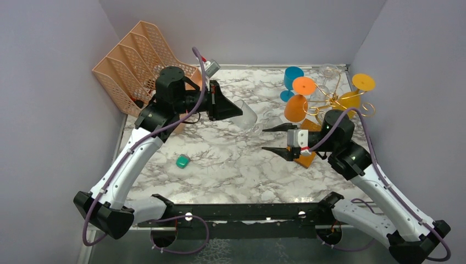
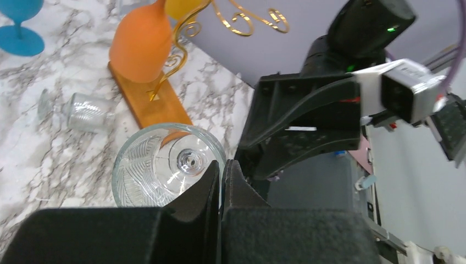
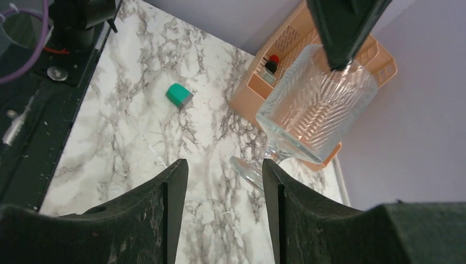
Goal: Place the wine glass upside down on the wine glass rack
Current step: Turn the wine glass upside down at the wine rack.
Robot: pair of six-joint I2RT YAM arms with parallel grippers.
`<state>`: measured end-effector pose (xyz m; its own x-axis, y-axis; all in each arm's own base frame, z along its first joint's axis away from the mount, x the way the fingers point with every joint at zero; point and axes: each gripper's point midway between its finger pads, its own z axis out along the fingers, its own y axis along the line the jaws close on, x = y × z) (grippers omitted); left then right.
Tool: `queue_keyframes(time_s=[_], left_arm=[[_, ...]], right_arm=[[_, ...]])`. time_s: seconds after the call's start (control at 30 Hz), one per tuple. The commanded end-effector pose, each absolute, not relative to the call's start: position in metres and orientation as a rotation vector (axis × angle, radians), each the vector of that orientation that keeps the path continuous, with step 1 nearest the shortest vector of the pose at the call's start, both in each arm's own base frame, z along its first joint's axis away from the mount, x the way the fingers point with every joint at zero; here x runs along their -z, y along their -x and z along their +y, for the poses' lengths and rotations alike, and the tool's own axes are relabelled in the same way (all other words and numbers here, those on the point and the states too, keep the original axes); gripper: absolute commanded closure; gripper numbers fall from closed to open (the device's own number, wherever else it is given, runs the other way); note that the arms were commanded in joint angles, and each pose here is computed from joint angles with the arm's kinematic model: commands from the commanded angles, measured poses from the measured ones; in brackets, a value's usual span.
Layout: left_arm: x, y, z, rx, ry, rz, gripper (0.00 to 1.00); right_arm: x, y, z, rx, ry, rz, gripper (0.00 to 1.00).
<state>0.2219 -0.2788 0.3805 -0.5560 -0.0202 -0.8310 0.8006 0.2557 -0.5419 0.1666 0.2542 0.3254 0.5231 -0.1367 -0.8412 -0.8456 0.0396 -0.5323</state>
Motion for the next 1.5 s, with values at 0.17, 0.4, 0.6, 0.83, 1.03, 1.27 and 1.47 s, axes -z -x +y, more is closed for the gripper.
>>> queue_keyframes(time_s=[0.17, 0.4, 0.6, 0.83, 1.03, 1.27, 1.47], left_arm=[[-0.440, -0.181, -0.274, 1.535, -0.804, 1.631, 1.00], [-0.437, -0.180, -0.275, 1.568, -0.781, 1.667, 1.00], [-0.431, -0.181, -0.276, 1.584, -0.759, 1.694, 1.00], [-0.415, -0.184, -0.280, 1.644, -0.713, 1.737, 1.00], [-0.407, -0.191, -0.283, 1.671, -0.672, 1.750, 1.00], [-0.408, -0.221, -0.285, 1.513, -0.614, 1.715, 0.59], [-0.432, -0.240, -0.271, 1.296, -0.590, 1.542, 0.41]], right_arm=[[-0.308, -0.176, 0.258, -0.375, 1.621, 0.716, 0.45], [-0.309, -0.186, 0.259, -0.248, 1.642, 0.668, 0.45], [-0.307, -0.192, 0.263, -0.184, 1.649, 0.639, 0.50], [-0.307, -0.187, 0.275, -0.206, 1.633, 0.595, 0.71], [-0.302, -0.183, 0.277, -0.221, 1.622, 0.610, 0.99], [-0.295, -0.184, 0.278, -0.287, 1.597, 0.703, 0.99], [-0.290, -0.182, 0.283, -0.374, 1.564, 0.770, 0.99]])
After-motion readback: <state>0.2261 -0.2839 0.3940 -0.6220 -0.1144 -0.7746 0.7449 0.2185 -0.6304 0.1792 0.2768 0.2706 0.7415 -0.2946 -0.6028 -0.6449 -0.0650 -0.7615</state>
